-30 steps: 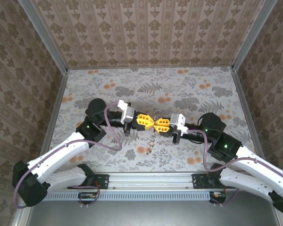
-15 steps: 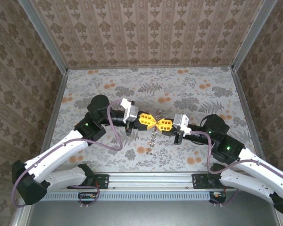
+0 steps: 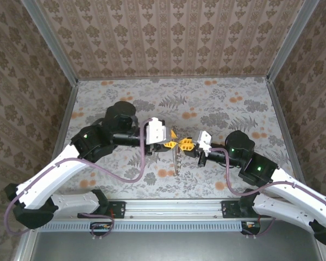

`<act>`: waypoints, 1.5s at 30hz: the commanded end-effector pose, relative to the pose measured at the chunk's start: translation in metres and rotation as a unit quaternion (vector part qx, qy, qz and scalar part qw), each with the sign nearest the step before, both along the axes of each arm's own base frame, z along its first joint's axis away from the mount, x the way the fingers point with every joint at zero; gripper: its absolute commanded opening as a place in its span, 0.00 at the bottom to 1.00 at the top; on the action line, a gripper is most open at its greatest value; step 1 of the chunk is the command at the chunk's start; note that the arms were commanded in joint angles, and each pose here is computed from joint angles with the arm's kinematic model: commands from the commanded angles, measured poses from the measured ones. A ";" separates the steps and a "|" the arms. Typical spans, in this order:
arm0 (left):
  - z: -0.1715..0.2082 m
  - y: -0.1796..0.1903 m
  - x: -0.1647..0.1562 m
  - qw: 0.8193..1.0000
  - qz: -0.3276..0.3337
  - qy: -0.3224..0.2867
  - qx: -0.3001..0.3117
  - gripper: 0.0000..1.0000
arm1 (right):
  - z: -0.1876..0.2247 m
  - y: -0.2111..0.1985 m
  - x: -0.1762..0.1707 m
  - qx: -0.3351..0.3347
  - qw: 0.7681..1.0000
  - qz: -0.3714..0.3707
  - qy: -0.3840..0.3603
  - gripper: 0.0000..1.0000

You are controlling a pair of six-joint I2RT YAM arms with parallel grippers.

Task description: Put the keys on the keyring

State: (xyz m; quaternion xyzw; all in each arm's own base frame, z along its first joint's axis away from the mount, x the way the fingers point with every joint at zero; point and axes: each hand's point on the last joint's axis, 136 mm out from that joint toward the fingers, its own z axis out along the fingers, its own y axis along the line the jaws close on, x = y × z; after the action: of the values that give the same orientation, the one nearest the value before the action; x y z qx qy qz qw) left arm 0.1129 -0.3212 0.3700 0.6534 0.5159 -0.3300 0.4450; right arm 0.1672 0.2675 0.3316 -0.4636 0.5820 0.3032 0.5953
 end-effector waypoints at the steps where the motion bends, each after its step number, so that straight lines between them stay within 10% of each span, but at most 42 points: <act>1: -0.022 0.002 0.004 0.998 0.012 -0.005 0.060 0.23 | 0.021 0.000 0.001 0.014 1.000 -0.007 -0.021 0.00; 17: -0.032 -0.006 0.013 0.996 0.028 -0.002 0.083 0.00 | 0.016 0.002 0.003 0.002 1.000 -0.010 -0.021 0.00; 28: 0.017 0.006 -0.016 0.995 -0.048 0.011 -0.092 0.00 | 0.022 0.013 -0.030 0.023 0.996 0.088 -0.017 0.10; 45: 0.037 0.006 -0.015 0.978 -0.083 0.017 -0.189 0.00 | 0.019 0.019 -0.035 0.022 0.994 0.111 -0.008 0.14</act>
State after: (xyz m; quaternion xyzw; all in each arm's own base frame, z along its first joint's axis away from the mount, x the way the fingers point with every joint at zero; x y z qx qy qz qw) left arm 0.1005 -0.3146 0.3615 0.6104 0.4632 -0.4518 0.4569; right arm 0.1453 0.2809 0.3458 -0.4974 0.5351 0.3522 0.5851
